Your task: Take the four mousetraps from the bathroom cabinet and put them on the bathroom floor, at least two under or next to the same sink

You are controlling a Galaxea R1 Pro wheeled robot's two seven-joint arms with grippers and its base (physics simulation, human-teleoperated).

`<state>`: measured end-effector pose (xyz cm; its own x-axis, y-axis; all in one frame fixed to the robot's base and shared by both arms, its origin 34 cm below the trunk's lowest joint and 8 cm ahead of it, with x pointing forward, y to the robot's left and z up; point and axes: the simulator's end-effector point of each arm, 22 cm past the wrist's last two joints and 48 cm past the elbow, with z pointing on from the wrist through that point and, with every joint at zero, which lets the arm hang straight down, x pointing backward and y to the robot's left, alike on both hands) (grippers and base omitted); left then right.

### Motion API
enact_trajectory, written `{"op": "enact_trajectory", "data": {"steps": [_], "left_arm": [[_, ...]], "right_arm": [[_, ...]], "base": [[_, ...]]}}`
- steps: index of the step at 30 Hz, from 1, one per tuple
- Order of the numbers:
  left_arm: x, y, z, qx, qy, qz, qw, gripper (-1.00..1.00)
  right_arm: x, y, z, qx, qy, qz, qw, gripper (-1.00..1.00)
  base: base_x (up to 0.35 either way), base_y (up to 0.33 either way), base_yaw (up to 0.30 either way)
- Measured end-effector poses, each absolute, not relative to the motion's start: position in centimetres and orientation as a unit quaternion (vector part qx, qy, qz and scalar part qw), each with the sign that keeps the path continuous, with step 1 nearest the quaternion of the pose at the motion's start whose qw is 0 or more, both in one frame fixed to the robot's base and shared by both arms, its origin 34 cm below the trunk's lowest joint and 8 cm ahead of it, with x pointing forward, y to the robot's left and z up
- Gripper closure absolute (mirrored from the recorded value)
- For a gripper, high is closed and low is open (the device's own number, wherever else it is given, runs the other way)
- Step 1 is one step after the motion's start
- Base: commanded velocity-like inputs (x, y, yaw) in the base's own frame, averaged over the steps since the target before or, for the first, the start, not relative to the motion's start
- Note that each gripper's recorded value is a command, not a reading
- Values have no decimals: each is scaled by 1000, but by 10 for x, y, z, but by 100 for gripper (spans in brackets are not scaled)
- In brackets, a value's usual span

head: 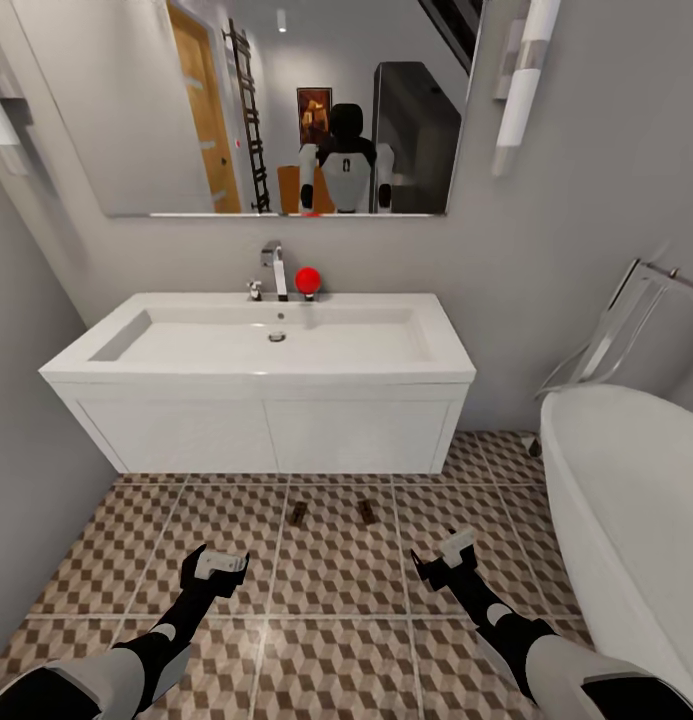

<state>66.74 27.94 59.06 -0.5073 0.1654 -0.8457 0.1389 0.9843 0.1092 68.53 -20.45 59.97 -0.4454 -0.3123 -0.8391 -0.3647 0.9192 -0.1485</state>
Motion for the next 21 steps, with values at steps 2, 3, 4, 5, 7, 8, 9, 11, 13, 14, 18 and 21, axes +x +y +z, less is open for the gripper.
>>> {"op": "enact_trajectory", "data": {"steps": [2, 3, 4, 5, 7, 8, 9, 11, 13, 14, 18, 21], "left_arm": [[667, 279, 594, 88, 868, 14, 488, -100], [667, 279, 595, 88, 868, 14, 488, -100], [667, 279, 597, 88, 868, 14, 488, -100], [667, 279, 598, 88, 868, 13, 488, -100], [668, 279, 602, 88, 868, 13, 488, -100], [668, 279, 603, 88, 868, 13, 488, -100], [667, 279, 605, 88, 868, 13, 488, -100], [667, 279, 608, 88, 868, 13, 488, -100], [668, 279, 611, 88, 868, 13, 488, -100], [667, 279, 613, 88, 868, 13, 488, -100], [667, 280, 618, 88, 869, 14, 488, -100], [659, 281, 614, 88, 871, 14, 482, -100]], "right_arm": [[685, -205, 603, -199, 850, 27, 487, -100], [685, -205, 605, -199, 850, 27, 487, -100], [685, -205, 606, -199, 850, 27, 487, -100], [685, -205, 608, -199, 850, 27, 487, -100], [685, -205, 611, -199, 850, 27, 487, -100], [685, -205, 612, -199, 850, 27, 487, -100], [685, -205, 614, -199, 850, 27, 487, -100], [685, -205, 617, -199, 850, 27, 487, -100], [685, -205, 620, -199, 850, 27, 487, -100], [685, -205, 621, -199, 850, 27, 487, -100], [667, -221, 615, -199, 857, 20, 474, -100], [657, -237, 610, -200, 860, 11, 468, -100]], "base": [[0, 0, 0], [0, 0, 0], [0, 0, 0], [0, 0, 0], [0, 0, 0], [0, 0, 0], [0, 0, 0], [0, 0, 0], [0, 0, 0], [0, 0, 0], [0, 0, 0], [0, 0, 0]]}}
